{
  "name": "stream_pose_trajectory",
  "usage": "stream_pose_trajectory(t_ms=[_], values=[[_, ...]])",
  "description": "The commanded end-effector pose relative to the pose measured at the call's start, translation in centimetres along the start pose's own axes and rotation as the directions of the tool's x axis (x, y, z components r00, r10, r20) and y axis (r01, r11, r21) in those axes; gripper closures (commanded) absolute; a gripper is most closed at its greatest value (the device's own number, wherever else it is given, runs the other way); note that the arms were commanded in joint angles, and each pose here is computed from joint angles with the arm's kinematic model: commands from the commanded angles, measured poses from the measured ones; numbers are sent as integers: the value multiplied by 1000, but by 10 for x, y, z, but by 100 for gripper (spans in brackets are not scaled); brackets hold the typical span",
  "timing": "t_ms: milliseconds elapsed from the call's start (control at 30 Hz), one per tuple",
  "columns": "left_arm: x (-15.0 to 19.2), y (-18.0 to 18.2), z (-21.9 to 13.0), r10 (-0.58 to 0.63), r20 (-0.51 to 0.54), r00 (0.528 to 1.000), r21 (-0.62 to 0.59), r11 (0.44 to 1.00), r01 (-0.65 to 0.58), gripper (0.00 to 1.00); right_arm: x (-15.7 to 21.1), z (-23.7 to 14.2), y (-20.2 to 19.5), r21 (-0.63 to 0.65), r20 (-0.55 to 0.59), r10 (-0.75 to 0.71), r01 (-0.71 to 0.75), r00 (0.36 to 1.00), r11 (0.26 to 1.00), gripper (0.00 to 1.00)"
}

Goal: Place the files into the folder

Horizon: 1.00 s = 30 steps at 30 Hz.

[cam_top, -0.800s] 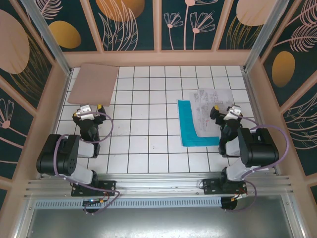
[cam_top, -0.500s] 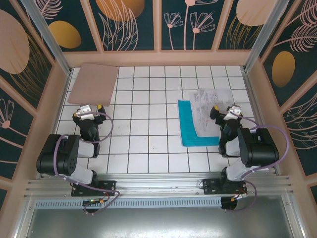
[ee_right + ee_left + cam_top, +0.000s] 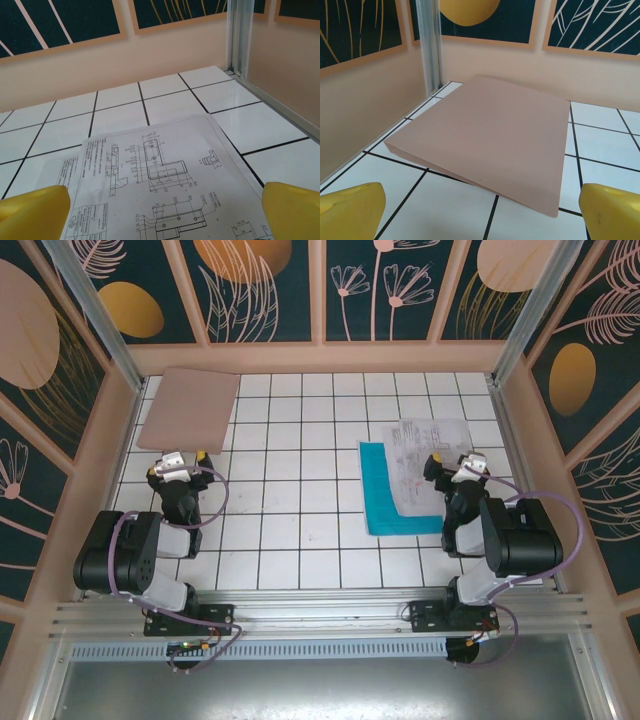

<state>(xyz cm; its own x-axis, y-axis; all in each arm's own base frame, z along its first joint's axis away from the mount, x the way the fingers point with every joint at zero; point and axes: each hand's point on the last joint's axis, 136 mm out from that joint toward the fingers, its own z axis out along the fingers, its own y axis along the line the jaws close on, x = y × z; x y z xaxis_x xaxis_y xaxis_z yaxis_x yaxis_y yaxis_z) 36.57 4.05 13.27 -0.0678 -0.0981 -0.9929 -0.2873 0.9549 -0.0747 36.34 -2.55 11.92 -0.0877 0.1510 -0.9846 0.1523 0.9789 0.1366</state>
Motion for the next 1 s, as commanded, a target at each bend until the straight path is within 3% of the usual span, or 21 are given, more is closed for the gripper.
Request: stream_pose_trajectory(t_ms=[0, 133, 233, 433, 600, 733, 800, 833, 900, 933, 967], values=[[-8, 2, 0, -21, 29, 999, -5, 1000, 21, 1, -18, -15, 0, -14, 101, -5, 6, 995, 1000, 1], [-16, 1, -6, -16, 50, 999, -2, 1000, 16, 1, -30, -39, -6, 4, 186, 16, -17, 982, 1000, 1], [-30, 11, -9, -28, 55, 998, -77, 996, 33, 1, -39, -43, -3, 1, 205, 3, -3, 979, 1000, 1], [-76, 13, -17, -81, 133, 988, -94, 991, 94, 1, -59, -52, -3, 31, 240, -4, -4, 971, 1000, 1], [-118, 12, -22, -115, 195, 974, -94, 986, 136, 1, -109, -59, 12, 13, 326, 30, -36, 945, 999, 1], [-154, 8, -27, -132, 234, 963, -79, 985, 154, 1, -173, -62, 37, -21, 356, 65, -61, 932, 998, 1], [-174, 2, -29, -114, 252, 961, -69, 988, 135, 1, -205, -58, 55, -60, 304, 112, -98, 946, 993, 1], [-185, 1, -31, -112, 264, 958, -75, 988, 136, 1, -212, -52, 65, -93, 212, 160, -143, 964, 985, 1], [-198, 15, -28, -262, 241, 935, -153, 941, 303, 1, -206, -44, 75, -116, 1, 250, -249, 968, 962, 1], [-187, 19, -23, -391, 143, 909, -212, 885, 414, 1, -190, -40, 63, -13, -94, 408, -411, 908, 911, 1], [-184, 12, -21, -400, 25, 916, -235, 889, 394, 1, -183, -36, 64, -50, -160, 459, -472, 874, 880, 1]])
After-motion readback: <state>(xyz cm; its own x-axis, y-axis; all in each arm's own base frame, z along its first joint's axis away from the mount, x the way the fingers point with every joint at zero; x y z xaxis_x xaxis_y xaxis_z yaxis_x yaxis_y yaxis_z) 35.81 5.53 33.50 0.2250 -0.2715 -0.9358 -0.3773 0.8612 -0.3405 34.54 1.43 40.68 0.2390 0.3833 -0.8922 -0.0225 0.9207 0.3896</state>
